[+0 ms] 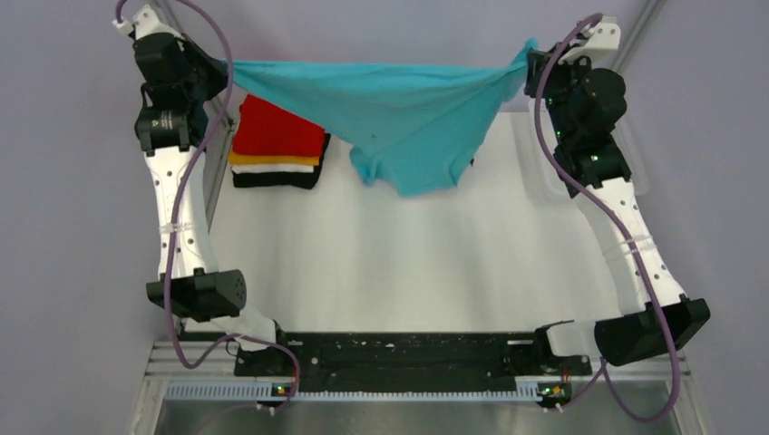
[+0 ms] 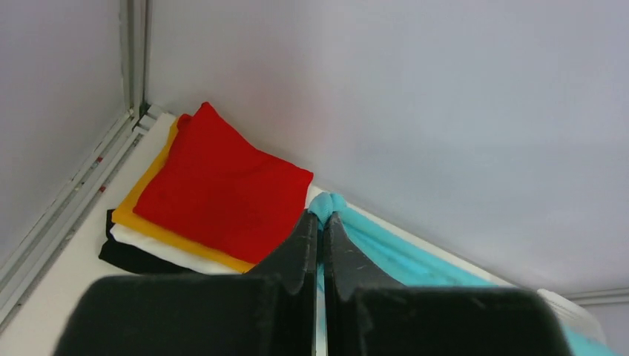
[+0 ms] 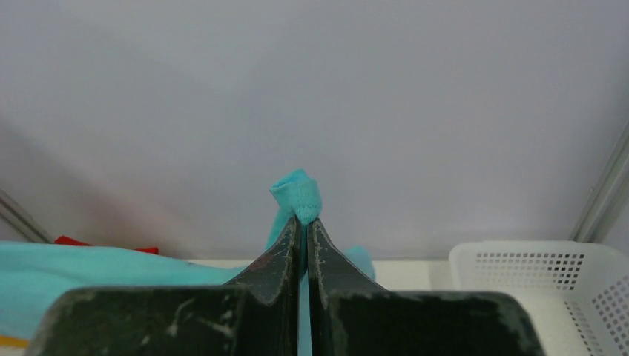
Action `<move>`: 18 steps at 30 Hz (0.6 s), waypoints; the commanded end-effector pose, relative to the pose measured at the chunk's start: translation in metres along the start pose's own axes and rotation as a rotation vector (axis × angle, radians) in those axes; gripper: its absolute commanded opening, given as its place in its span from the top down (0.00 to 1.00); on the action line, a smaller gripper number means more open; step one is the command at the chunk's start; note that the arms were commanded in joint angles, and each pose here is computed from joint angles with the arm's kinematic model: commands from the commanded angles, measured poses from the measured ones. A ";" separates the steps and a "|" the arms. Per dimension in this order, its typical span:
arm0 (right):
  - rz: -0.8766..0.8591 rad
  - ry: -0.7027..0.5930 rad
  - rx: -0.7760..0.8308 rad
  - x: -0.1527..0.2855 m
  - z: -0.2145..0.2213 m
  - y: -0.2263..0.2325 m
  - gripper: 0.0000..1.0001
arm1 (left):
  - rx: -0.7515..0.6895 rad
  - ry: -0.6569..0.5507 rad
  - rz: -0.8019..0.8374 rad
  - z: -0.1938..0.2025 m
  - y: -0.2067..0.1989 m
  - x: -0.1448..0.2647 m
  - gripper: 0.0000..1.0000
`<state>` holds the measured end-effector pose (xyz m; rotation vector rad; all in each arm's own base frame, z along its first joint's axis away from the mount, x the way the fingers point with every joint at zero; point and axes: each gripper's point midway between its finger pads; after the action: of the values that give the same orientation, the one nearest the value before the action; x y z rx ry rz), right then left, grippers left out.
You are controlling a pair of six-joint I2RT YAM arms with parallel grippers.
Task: Fold and stack the t-shirts
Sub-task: Flatten out the tshirt
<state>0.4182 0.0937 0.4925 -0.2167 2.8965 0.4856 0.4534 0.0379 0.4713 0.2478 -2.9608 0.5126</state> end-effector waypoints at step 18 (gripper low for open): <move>0.322 0.488 -0.249 0.209 0.234 -0.107 0.96 | 0.104 0.493 -0.186 0.315 0.115 0.117 1.00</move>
<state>0.3138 0.0582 0.2741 -0.0411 3.2180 0.8053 0.3110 0.0243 0.2074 0.2943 -2.4748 0.5175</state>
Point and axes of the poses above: each gripper's point midway between its finger pads, its own x axis back along the fingers, its own y axis along the line the jaws close on, z = x × y, and after that the axes turned 10 degrees about -x, right-handed
